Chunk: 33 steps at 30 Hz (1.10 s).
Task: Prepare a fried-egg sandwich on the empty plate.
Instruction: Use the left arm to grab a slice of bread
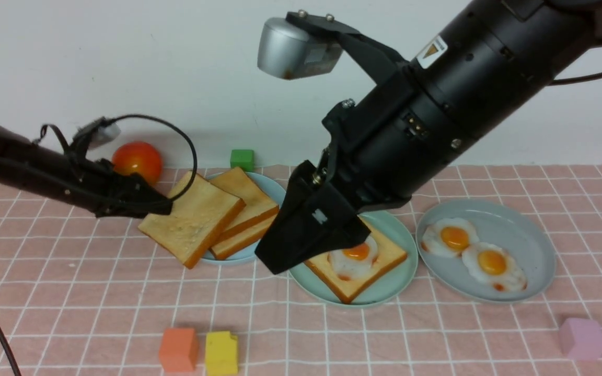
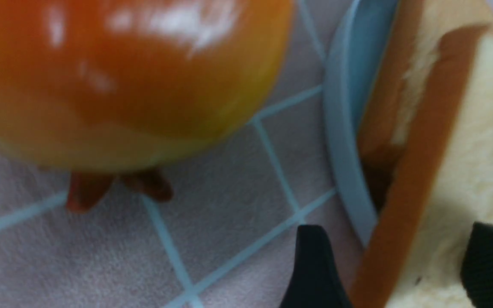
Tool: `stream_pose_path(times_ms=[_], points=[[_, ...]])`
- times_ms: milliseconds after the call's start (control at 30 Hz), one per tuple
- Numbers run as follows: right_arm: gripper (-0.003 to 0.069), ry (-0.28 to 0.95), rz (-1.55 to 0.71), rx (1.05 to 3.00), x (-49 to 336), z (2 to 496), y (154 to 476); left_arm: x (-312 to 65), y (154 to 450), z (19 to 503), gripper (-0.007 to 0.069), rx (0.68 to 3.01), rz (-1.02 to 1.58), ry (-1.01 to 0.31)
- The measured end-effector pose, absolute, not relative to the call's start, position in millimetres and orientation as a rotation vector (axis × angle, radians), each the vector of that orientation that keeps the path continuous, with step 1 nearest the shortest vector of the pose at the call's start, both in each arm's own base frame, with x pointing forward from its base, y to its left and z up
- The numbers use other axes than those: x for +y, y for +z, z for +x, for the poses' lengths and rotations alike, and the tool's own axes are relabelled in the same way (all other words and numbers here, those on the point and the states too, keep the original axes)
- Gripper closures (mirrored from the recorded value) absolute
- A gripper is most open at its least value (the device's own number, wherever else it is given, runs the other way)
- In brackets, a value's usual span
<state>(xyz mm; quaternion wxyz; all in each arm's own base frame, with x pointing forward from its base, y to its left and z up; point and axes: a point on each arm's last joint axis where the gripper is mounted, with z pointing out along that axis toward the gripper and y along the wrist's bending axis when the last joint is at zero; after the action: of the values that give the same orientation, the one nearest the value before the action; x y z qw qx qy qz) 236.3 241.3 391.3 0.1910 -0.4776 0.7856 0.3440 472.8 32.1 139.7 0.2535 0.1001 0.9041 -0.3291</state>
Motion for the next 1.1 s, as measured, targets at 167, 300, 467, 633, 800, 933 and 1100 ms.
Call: stream_pose_path(times_ms=[167, 300, 467, 633, 800, 933, 1100], points=[[0.0244, 0.97, -1.341, 2.205, 241, 236, 391, 31, 136, 473, 0.0144, 2.454, 0.259, -0.931], [0.0275, 0.964, -1.346, 2.205, 241, 236, 391, 30, 133, 473, 0.021, 2.451, 0.257, -0.964], [0.0314, 0.947, -1.351, 2.207, 241, 237, 391, 29, 135, 472, 0.0445, 2.444, 0.283, -0.985], [0.0333, 0.942, -1.352, 2.207, 240, 237, 390, 28, 136, 471, 0.0476, 2.444, 0.298, -1.002], [0.0351, 0.944, -1.347, 2.211, 240, 237, 390, 27, 147, 469, 0.0487, 2.452, 0.35, -1.016], [0.0354, 0.926, -1.331, 2.226, 238, 236, 392, 27, 172, 464, 0.05, 2.444, 0.391, -0.973], [0.0354, 0.846, -1.256, 2.257, 222, 236, 402, 25, 208, 457, 0.0499, 2.415, 0.399, -0.951]])
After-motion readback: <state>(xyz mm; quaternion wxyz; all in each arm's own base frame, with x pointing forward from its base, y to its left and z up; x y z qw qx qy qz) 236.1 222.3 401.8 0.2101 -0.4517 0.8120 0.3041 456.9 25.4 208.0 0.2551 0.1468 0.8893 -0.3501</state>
